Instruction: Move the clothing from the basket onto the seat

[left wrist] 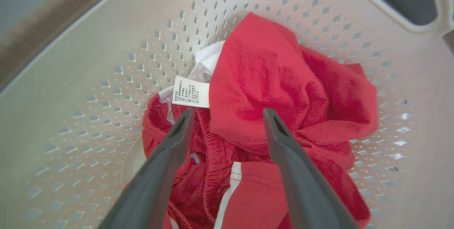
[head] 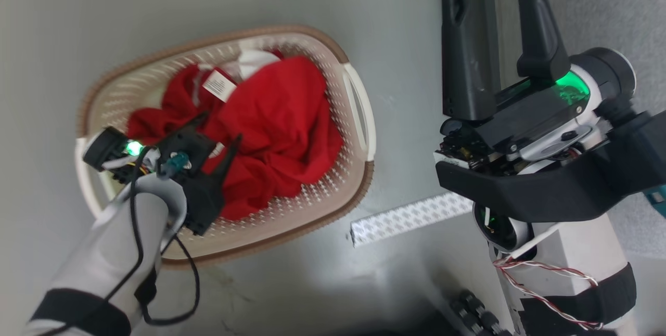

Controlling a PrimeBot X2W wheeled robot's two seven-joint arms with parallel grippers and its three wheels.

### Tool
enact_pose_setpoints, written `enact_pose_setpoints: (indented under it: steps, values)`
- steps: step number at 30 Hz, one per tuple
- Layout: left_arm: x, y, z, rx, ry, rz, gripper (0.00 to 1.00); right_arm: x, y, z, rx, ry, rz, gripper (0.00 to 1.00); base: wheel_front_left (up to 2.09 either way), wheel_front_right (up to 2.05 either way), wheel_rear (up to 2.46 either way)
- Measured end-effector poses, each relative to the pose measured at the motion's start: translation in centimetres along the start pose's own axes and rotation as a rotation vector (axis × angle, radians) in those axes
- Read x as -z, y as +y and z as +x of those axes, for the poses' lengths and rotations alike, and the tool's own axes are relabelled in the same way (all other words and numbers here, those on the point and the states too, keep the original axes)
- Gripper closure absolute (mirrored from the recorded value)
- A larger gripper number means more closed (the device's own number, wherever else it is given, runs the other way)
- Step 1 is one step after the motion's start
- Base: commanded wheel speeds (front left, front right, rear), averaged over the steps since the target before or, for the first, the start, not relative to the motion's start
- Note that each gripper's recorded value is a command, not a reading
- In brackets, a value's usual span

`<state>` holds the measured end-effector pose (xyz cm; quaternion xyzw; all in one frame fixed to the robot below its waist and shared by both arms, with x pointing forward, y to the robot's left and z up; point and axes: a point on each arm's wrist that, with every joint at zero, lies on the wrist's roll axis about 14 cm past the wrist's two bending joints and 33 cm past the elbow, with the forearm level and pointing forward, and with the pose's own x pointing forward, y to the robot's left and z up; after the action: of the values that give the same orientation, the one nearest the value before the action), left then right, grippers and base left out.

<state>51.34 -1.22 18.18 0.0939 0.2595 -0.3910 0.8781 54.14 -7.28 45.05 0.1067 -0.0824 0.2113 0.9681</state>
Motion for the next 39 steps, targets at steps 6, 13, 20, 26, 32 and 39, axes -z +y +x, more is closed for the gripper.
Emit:
enact_pose_setpoints:
  steps: [6, 13, 20, 26, 32, 39]
  values:
    - [4.0, -0.1, 3.2, 0.008, 0.114, 0.028, 0.00, 2.7, -1.5, -0.9, 0.042, 0.053, 0.056, 0.00, 0.00, 0.00, 0.00]
    - [6.9, 0.3, 5.4, 0.002, 0.194, 0.051, 0.00, 4.1, -2.9, -1.6, 0.074, 0.087, 0.059, 0.00, 0.00, 0.00, 0.00]
    - [8.4, -0.5, 6.9, 0.028, 0.214, 0.045, 0.00, 5.4, -4.0, -2.4, 0.101, 0.123, 0.054, 0.00, 0.00, 0.00, 0.00]
    - [8.0, -1.4, 7.2, 0.059, 0.183, 0.059, 1.00, 5.8, -4.2, -2.5, 0.109, 0.128, 0.062, 0.00, 0.00, 0.00, 0.00]
    - [5.9, -1.1, 7.2, 0.058, 0.124, 0.098, 1.00, 5.1, -4.2, -2.2, 0.109, 0.114, 0.061, 0.00, 0.00, 0.00, 0.00]
    - [2.8, -1.0, 6.0, 0.039, 0.041, 0.106, 1.00, 3.9, -3.7, -1.8, 0.097, 0.094, 0.047, 0.00, 0.00, 0.00, 0.00]
